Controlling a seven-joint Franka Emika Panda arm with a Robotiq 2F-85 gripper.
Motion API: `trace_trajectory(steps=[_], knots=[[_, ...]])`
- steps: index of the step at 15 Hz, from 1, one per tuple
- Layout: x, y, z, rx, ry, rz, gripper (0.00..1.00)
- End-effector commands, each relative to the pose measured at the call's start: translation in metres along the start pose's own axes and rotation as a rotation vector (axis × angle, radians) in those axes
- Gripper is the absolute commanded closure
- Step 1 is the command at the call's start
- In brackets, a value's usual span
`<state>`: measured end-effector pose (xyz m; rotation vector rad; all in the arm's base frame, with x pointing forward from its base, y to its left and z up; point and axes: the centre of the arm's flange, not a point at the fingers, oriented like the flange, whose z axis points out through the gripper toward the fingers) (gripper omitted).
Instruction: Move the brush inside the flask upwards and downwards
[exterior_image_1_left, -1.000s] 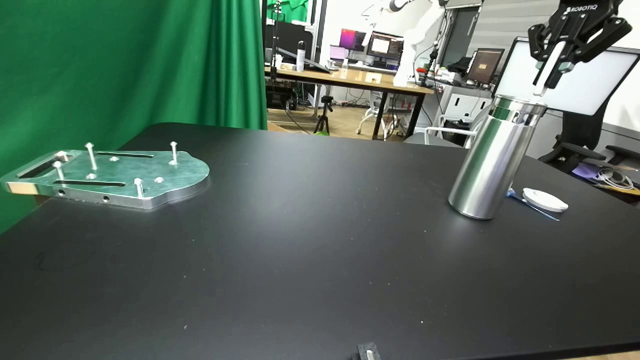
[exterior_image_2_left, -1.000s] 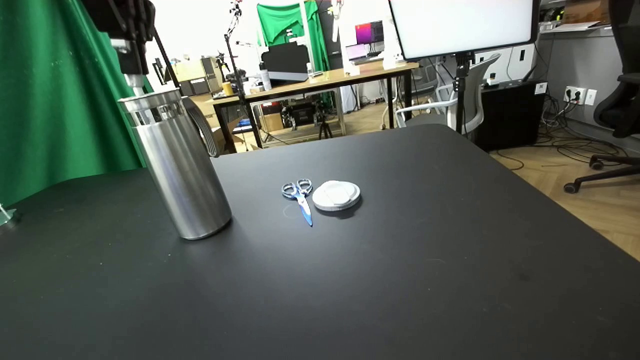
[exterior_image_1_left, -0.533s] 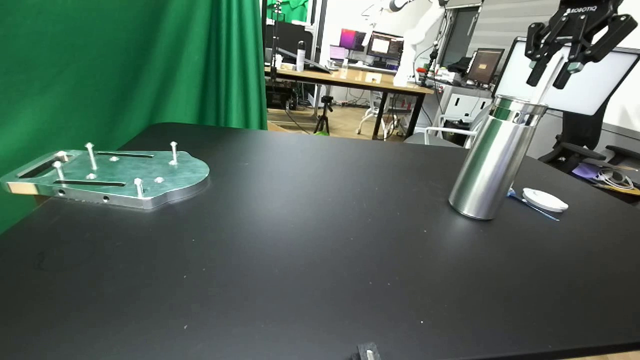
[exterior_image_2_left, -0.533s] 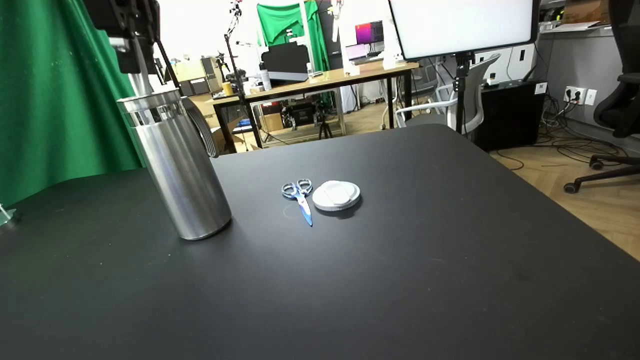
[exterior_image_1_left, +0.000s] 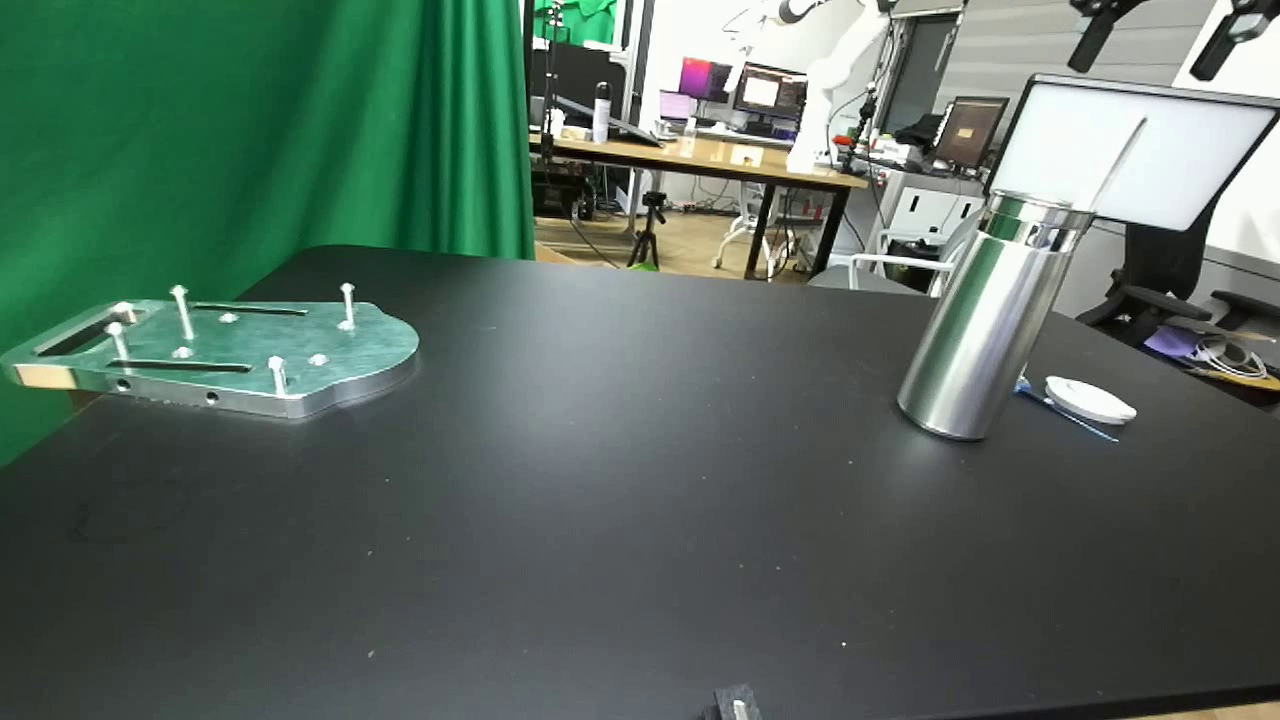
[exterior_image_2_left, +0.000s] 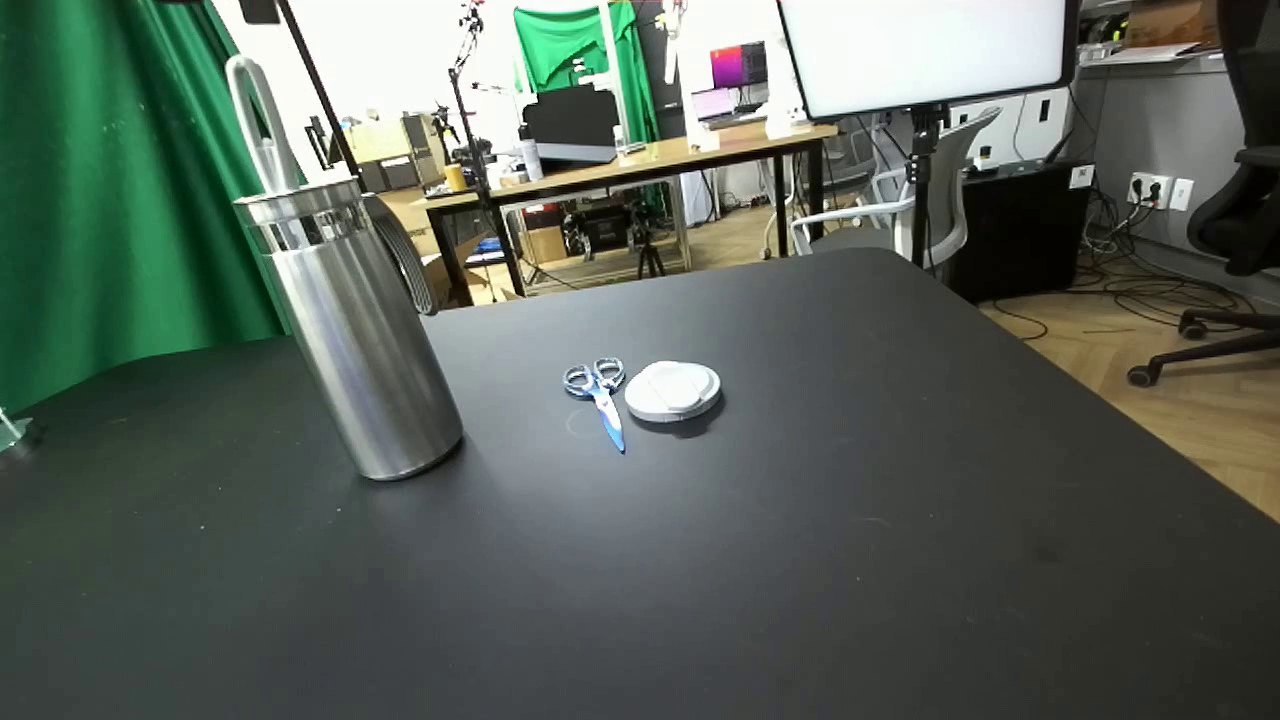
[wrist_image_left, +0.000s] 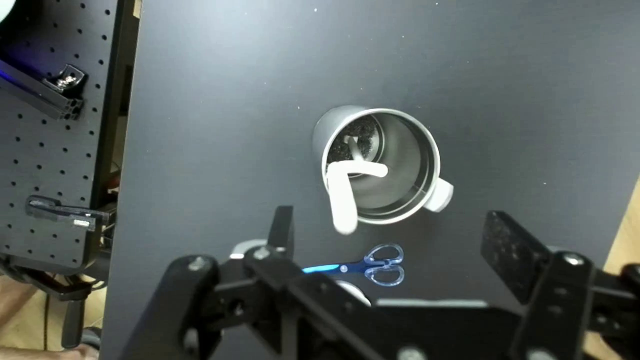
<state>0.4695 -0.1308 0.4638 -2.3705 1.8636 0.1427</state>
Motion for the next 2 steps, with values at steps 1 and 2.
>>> trace_trajectory(steps=[1, 2], knots=[[-0.0016, 0.0017, -0.0047, 0.007, 0.003, -0.002, 0.00], [-0.0019, 0.0021, -0.0053, 0.008, 0.003, -0.003, 0.00]])
